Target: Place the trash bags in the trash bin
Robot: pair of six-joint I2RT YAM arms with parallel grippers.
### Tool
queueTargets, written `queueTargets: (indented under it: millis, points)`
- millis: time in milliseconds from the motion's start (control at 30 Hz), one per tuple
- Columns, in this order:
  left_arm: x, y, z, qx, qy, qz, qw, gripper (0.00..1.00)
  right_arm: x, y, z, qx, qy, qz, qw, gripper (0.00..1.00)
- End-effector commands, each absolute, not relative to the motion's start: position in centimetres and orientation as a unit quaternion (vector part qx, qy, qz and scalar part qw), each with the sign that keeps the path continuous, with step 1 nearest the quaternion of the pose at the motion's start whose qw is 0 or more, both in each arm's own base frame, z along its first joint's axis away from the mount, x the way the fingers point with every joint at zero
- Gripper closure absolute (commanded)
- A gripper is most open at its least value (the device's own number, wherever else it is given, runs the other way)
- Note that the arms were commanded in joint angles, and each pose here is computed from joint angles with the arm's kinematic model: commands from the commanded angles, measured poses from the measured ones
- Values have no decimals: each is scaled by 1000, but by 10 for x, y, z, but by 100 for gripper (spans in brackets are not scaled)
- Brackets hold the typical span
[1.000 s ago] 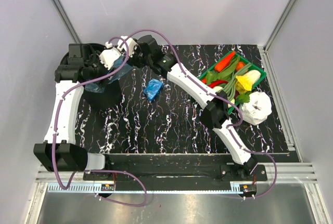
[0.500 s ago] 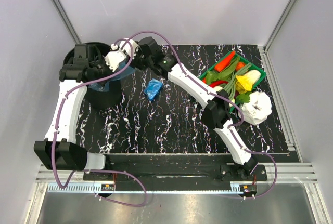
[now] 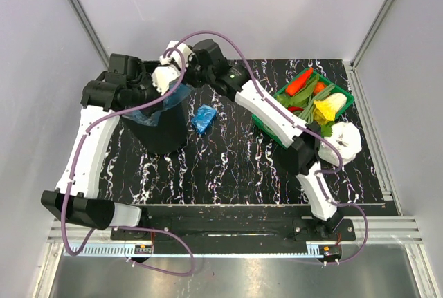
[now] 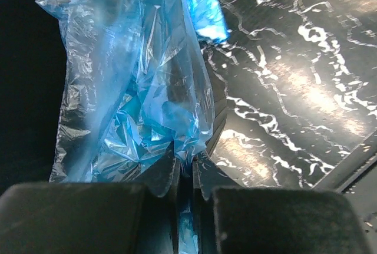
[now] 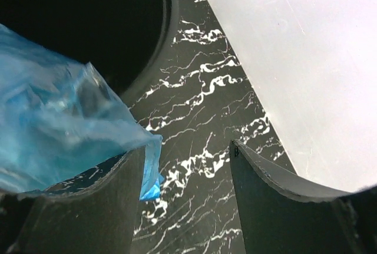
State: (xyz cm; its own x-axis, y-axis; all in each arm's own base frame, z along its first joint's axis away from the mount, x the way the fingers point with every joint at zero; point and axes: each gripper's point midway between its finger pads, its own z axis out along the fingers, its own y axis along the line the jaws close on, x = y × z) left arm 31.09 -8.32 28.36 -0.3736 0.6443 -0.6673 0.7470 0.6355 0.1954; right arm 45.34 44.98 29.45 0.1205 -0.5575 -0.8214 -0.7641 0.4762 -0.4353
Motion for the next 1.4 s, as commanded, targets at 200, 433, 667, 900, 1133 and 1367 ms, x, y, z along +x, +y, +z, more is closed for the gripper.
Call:
queueTargets:
  millis: [200,433,667,900,1133,1367]
  points:
    - [291,-158,335,456,768,-105,437,100,407,371,366,-474,674,59,564,37]
    - [284,-202,352,480,748,-94,449,100,385,318,352,-468,707,22,531,37]
    - [272,-244,360,520,715,-115,453,100,374,279,350,-448,724,-8,525,37]
    - [262,-288,367,559,679,-118,461,100,358,252,352,-430,735,-18,524,38]
    - [248,-326,380,587,643,-128,476,100,336,227,369,-414,738,-24,533,38]
    - [234,-363,379,604,615,-160,481,100,327,196,375,-397,741,-47,539,37]
